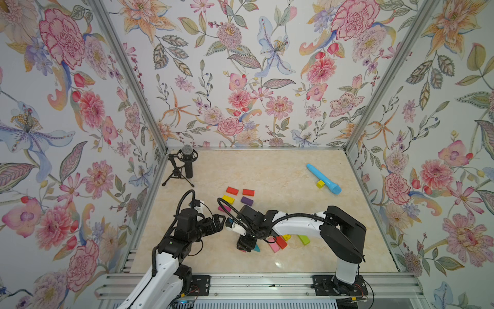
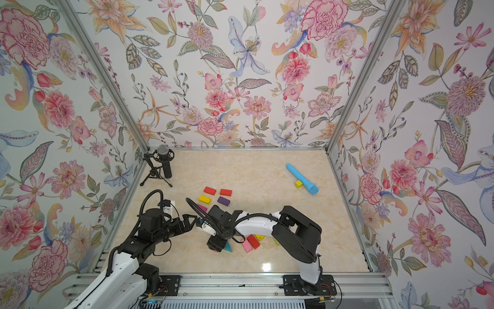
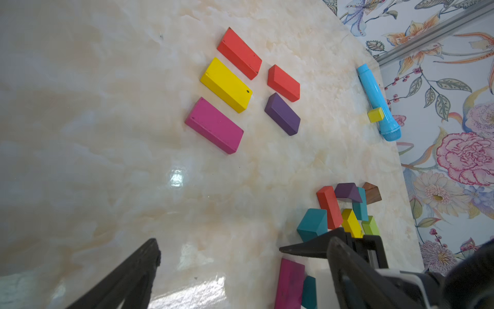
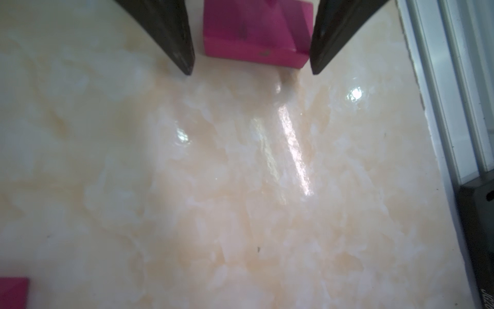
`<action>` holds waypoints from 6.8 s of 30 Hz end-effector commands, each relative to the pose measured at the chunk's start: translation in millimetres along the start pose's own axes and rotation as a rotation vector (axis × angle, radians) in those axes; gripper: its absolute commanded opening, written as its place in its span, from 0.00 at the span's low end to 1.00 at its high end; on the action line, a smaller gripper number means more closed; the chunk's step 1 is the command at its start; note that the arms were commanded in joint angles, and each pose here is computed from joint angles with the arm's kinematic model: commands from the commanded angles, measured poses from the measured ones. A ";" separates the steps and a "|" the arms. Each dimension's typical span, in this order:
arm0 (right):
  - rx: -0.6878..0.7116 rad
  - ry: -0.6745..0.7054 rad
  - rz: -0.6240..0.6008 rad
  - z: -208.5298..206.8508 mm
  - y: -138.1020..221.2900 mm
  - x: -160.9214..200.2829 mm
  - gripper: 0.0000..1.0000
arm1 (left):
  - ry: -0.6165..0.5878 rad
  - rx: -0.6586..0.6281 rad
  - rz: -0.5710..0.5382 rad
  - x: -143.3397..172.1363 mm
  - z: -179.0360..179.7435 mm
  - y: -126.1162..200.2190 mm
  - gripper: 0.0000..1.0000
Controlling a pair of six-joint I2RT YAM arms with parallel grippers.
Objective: Assemble a piece of candy with building blocks
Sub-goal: Pick up the building block from the center of the board, then place the building block at the center of the board, then assemble the building block at the center of the board.
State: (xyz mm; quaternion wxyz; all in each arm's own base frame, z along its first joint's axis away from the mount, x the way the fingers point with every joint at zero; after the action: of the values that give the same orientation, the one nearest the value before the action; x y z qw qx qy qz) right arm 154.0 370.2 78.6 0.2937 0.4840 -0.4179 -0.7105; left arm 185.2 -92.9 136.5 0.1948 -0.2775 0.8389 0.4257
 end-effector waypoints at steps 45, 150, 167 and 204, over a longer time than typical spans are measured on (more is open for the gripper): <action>0.126 -0.582 -0.494 -99.1 136.5 93.0 0.88 | -0.398 -0.204 0.289 48.8 -112.4 -104.6 0.68; 0.261 -0.518 -0.508 -116.2 160.8 90.6 0.96 | 0.193 -0.195 0.090 41.0 -93.9 -184.7 0.52; 0.268 -0.649 -0.316 -146.3 115.0 12.7 0.92 | -0.063 -0.049 -0.017 -43.9 -78.9 -90.1 0.56; 0.248 -0.686 -0.032 -143.1 -1.9 0.8 0.59 | -0.005 -0.078 -0.127 -54.9 -4.5 -59.6 0.60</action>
State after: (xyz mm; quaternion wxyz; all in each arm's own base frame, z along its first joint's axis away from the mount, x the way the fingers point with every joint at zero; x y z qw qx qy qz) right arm 297.1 333.1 79.2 0.0334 0.2814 -0.5304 -0.7990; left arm 266.1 -113.8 134.5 0.2112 -0.3274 0.8048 0.4478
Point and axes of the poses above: each gripper's point midway between its finger pads, its own y axis back along the fingers, its own z axis along the line the jaws close on, x = y × z, the point moved 6 cm from there along y, back along the fingers, and after that the axes turned 3 degrees about -y, right-handed, at the moved point
